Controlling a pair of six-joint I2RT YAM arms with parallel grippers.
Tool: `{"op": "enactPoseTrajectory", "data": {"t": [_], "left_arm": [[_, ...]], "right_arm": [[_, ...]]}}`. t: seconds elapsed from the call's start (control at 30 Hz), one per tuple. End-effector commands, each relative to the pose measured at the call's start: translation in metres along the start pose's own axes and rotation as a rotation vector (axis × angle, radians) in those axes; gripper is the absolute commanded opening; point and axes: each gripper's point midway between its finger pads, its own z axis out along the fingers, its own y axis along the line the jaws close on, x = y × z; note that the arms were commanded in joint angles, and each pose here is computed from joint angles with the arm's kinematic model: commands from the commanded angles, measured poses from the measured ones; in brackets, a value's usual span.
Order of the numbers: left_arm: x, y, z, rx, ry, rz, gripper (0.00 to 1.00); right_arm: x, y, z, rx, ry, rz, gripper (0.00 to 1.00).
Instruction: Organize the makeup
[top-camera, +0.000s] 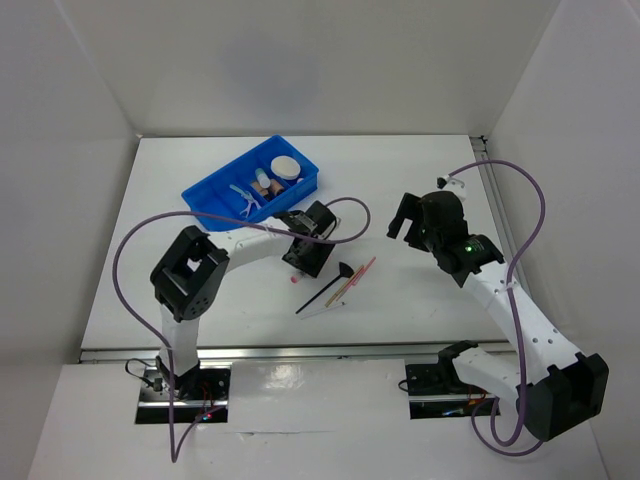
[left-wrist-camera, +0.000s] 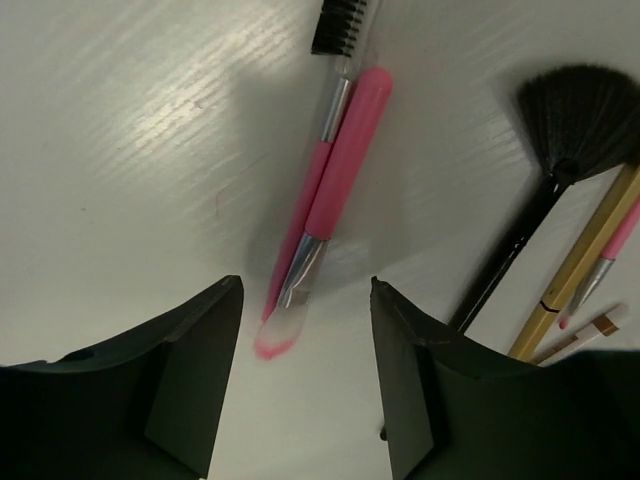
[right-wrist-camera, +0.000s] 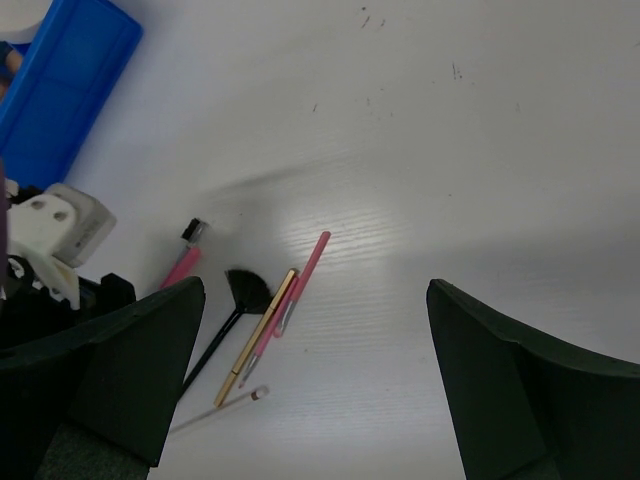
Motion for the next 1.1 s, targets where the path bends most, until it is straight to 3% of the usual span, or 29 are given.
{"op": "enactPoseTrajectory", "data": {"t": [0.0, 0.1, 0.27, 0.4, 0.67, 0.87, 1.07], "left_arm": [[0.004, 0.003, 0.009, -0.036, 0.023, 0.020, 0.65], [0.010, 0.003, 0.010, -0.040, 0.040, -0.001, 0.58], [0.020, -0.007, 0.012, -0.058, 0.039, 0.022, 0.29], [0.017, -0.008, 0.007, -0.095, 0.027, 0.034, 0.12], [0.008, -0.015, -0.040, -0.044, 0.011, 0.081, 0.00], [0.001, -0.019, -0.066, 0.045, -0.004, 0.091, 0.00], [-0.018, -0.006, -0.079, 0.085, -0.064, -0.007, 0.00]], "right_arm": [[-0.007, 0.001, -0.004, -0.010, -0.032, 0.019, 1.00], [-0.007, 0.000, -0.004, -0.010, -0.032, 0.010, 1.00], [-0.008, -0.001, -0.004, -0.002, -0.037, 0.010, 1.00], [-0.006, -0.002, -0.001, 0.004, -0.028, 0.007, 1.00], [-0.006, -0.002, -0.001, 0.004, -0.028, 0.007, 1.00], [-0.003, -0.001, 0.000, -0.004, -0.023, 0.007, 1.00], [-0.003, -0.001, 0.000, -0.004, -0.023, 0.007, 1.00]]}}
